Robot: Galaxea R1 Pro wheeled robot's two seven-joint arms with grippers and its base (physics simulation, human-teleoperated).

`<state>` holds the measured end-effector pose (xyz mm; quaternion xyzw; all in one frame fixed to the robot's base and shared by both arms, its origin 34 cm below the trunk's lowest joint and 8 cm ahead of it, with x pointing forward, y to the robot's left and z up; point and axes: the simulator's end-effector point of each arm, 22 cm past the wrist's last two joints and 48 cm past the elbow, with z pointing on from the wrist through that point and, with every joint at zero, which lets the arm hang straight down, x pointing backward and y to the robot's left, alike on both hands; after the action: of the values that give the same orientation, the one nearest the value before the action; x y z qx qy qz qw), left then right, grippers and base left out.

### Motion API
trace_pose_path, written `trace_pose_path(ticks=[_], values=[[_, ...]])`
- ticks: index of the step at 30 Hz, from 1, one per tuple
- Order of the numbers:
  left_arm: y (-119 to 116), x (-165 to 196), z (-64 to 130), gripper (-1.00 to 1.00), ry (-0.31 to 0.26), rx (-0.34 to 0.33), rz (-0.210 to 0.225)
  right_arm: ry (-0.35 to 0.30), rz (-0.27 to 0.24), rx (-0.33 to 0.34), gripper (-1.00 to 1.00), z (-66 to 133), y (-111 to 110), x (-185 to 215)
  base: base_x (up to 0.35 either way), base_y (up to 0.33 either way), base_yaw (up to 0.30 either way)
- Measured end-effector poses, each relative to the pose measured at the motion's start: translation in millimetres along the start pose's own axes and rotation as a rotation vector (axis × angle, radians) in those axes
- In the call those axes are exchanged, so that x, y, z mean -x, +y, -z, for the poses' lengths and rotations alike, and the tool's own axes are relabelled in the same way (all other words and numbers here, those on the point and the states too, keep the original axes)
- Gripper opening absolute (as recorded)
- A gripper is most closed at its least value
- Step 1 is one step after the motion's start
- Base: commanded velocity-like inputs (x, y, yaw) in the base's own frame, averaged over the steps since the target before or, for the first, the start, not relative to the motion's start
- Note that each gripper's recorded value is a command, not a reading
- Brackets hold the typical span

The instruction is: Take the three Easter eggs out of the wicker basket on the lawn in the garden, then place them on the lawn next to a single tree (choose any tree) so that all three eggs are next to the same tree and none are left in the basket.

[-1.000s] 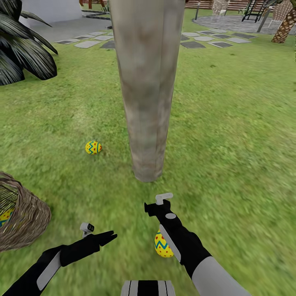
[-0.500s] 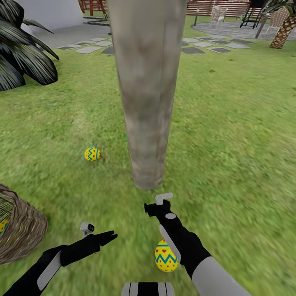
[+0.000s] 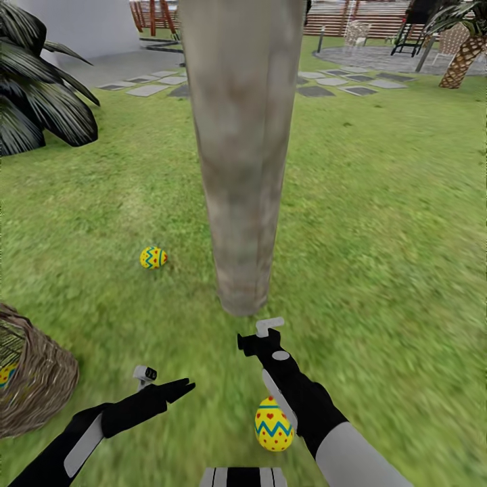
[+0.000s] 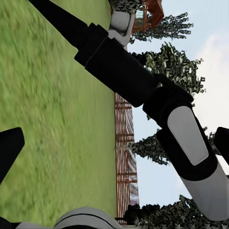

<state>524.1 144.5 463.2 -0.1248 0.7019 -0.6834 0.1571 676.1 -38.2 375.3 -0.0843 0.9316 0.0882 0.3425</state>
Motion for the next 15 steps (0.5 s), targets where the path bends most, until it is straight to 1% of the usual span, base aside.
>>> trace_pose_path(ticks=[2,4,15], values=[[-2,1,-0.2,1.00,-0.001,-0.003,-0.002,-0.003,0.001,0.000,1.00,0.8,0,2,-0.230,0.000,0.000],[-4,1,-0.5,1.00,0.000,-0.006,-0.006,-0.006,0.001,-0.001,1.00,1.9,0,3,-0.083,0.000,0.000],[-12,3,-1.9,1.00,0.001,-0.018,-0.022,-0.025,0.006,-0.002,1.00,7.2,0,14,-0.009,0.000,0.000]])
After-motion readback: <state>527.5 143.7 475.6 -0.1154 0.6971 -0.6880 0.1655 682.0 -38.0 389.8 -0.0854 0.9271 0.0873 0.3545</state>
